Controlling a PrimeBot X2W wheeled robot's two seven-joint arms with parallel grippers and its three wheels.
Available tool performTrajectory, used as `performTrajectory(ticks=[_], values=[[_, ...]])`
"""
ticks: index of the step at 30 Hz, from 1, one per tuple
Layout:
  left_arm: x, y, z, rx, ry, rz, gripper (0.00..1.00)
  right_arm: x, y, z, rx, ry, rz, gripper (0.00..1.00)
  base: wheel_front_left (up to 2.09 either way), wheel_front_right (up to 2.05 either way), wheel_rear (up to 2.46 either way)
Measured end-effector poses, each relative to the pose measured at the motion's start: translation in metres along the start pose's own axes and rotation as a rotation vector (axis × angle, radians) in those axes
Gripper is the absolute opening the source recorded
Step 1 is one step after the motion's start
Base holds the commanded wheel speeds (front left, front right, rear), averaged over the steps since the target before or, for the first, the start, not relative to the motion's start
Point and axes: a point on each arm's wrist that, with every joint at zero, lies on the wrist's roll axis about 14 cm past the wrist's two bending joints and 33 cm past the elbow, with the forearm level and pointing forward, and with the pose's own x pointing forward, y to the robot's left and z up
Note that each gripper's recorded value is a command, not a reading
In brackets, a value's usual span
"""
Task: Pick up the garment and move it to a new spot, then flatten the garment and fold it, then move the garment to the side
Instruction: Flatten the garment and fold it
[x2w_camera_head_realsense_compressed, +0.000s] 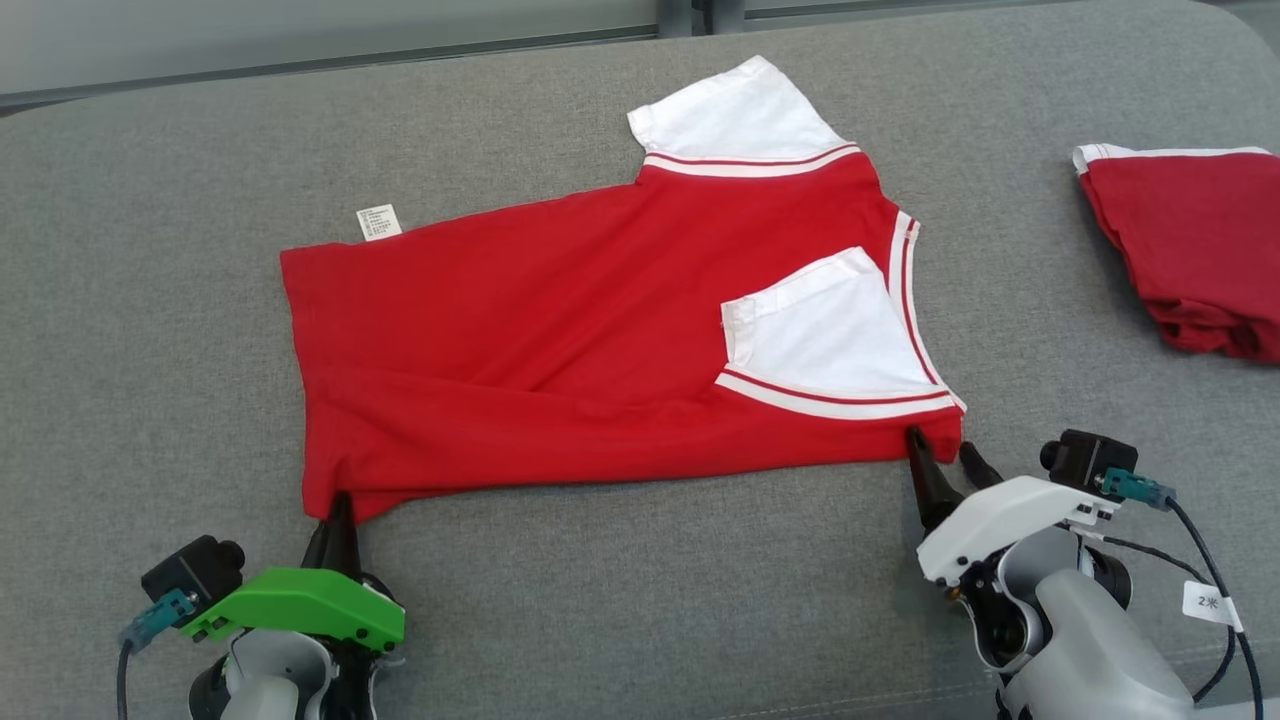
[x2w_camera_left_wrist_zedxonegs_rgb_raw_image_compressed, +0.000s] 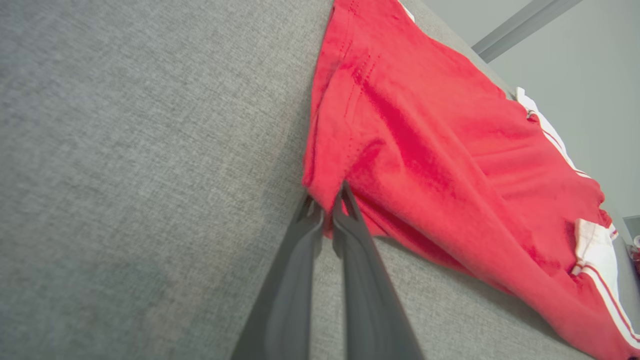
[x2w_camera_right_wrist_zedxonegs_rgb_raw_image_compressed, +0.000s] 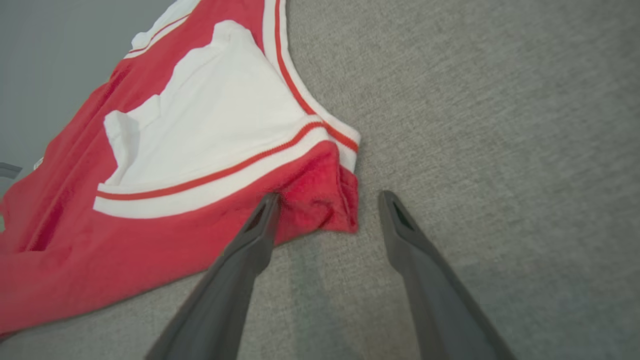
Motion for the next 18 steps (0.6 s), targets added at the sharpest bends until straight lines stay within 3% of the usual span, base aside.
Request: performTrajectory(ticks=[1, 2, 4, 5, 18], values=[[0.000, 0.000, 0.000, 0.001, 0.000, -0.001, 0.00, 0.003, 0.001, 0.000, 0.006, 0.004, 0.001, 0.83, 0.00, 0.00, 0.00], [0.000, -0.001, 0.000, 0.001, -0.001, -0.002, 0.00, 0.006, 0.003, 0.000, 0.009, 0.005, 0.004, 0.47, 0.00, 0.00, 0.00], [0.001, -0.002, 0.001, 0.001, -0.003, -0.005, 0.00, 0.010, 0.006, 0.002, 0.008, 0.005, 0.006, 0.26, 0.00, 0.00, 0.00], [0.001, -0.003, 0.002, 0.003, -0.003, -0.007, 0.00, 0.012, 0.006, 0.003, 0.004, 0.000, 0.007, 0.00, 0.00, 0.00, 0.00], [-0.014, -0.011, -0.008, 0.089, 0.023, -0.087, 0.00, 0.002, -0.001, 0.030, -0.001, -0.113, 0.023, 0.00, 0.00, 0.00, 0.00]])
